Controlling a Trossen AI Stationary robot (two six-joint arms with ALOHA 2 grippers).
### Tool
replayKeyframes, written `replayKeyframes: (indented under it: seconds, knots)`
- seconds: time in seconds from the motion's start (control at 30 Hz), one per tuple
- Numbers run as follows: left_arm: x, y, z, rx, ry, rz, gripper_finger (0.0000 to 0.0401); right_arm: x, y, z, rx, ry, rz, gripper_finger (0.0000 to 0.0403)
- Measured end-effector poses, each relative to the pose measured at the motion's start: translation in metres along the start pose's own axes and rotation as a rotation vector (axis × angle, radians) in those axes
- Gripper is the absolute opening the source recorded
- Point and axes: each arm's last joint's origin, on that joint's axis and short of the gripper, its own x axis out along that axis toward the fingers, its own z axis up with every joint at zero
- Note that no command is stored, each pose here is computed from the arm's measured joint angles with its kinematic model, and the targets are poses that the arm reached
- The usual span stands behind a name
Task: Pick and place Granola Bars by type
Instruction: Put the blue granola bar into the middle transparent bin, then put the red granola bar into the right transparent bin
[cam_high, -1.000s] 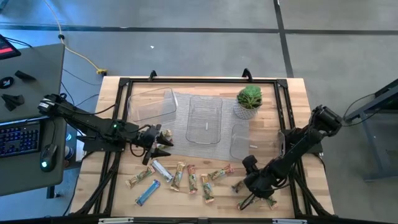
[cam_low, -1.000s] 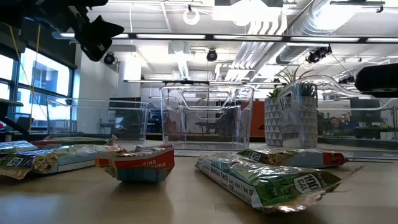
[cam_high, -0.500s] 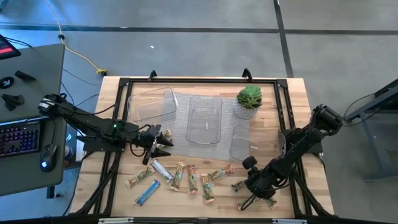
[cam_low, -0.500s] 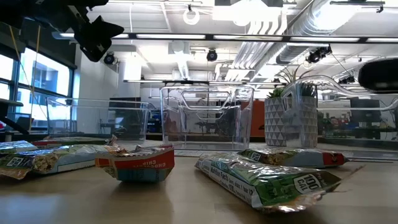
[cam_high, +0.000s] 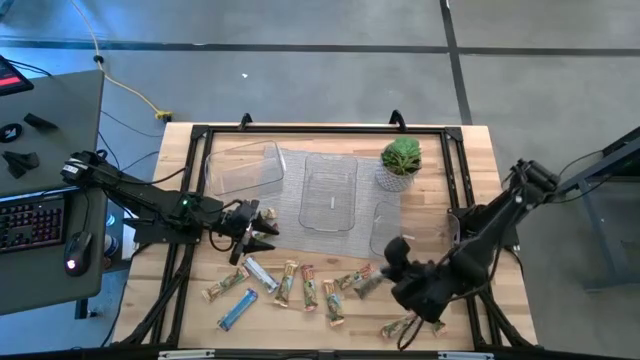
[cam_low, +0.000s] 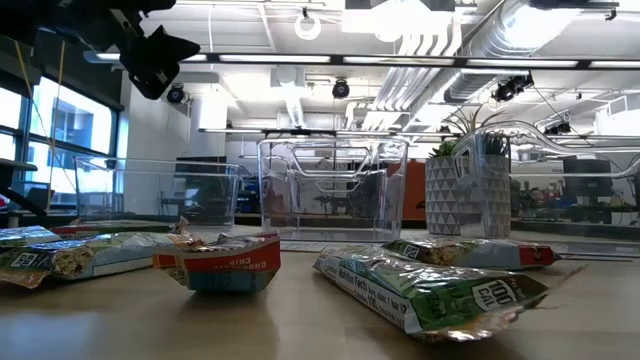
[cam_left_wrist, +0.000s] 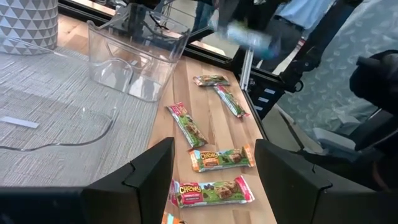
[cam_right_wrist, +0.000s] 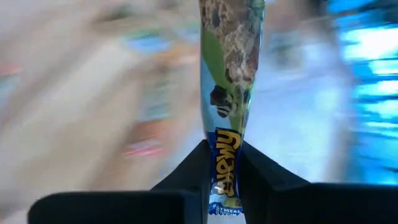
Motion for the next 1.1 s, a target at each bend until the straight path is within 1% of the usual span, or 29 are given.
replayKeyframes:
  seconds: [0.07, 0.1, 0.13, 0.17, 0.3, 0.37, 0.43, 0.5, 0.57, 0.67, 0.83, 0.87, 0.97, 1.1]
  knots:
    - [0.000, 0.000, 0.001, -0.003, -0.007, 0.001, 0.0218, 0.004, -0.021, 0.002, 0.022, 0.009, -0.145, 0.0051]
    - [0.000, 0.000, 0.001, -0.004, -0.012, -0.001, 0.0218, 0.008, -0.031, 0.001, 0.040, 0.016, -0.187, 0.0051]
    - [0.000, -0.001, 0.002, -0.005, -0.020, -0.004, 0.0218, 0.014, -0.043, -0.001, 0.069, 0.028, -0.203, 0.0051]
    - [0.000, -0.001, 0.003, -0.007, -0.030, -0.010, 0.0218, 0.021, -0.054, -0.004, 0.103, 0.040, -0.196, 0.0049]
    - [0.000, -0.002, 0.005, -0.008, -0.053, -0.018, 0.0218, 0.057, -0.098, -0.020, 0.269, 0.058, -0.088, 0.0045]
    - [0.000, -0.002, 0.005, -0.008, -0.052, -0.016, 0.0218, 0.076, -0.118, -0.030, 0.362, 0.051, -0.059, 0.0044]
    - [0.000, -0.002, 0.005, -0.008, -0.051, -0.016, 0.0218, 0.096, -0.137, -0.040, 0.453, 0.043, -0.047, 0.0046]
    - [0.000, -0.002, 0.005, -0.008, -0.051, -0.015, 0.0218, 0.115, -0.148, -0.050, 0.505, 0.047, -0.016, 0.0051]
    - [0.000, -0.002, 0.005, -0.008, -0.051, -0.015, 0.0218, 0.134, -0.154, -0.061, 0.514, 0.080, 0.025, 0.0056]
    - [0.000, -0.002, 0.005, -0.007, -0.049, -0.015, 0.0218, 0.161, -0.155, -0.076, 0.509, 0.146, 0.063, 0.0066]
    - [0.000, -0.001, 0.005, -0.006, -0.054, 0.012, 0.0218, 0.201, -0.150, -0.097, 0.486, 0.277, 0.077, 0.0077]
    - [0.000, -0.001, 0.005, -0.006, -0.056, 0.016, 0.0218, 0.206, -0.148, -0.100, 0.489, 0.293, 0.097, 0.0078]
    - [0.000, -0.001, 0.005, 0.000, -0.058, 0.020, 0.0218, 0.212, -0.148, -0.103, 0.486, 0.302, 0.097, 0.0078]
    - [0.000, -0.001, 0.005, -0.018, -0.058, 0.019, 0.0218, 0.203, -0.155, -0.099, 0.462, 0.287, 0.071, 0.0079]
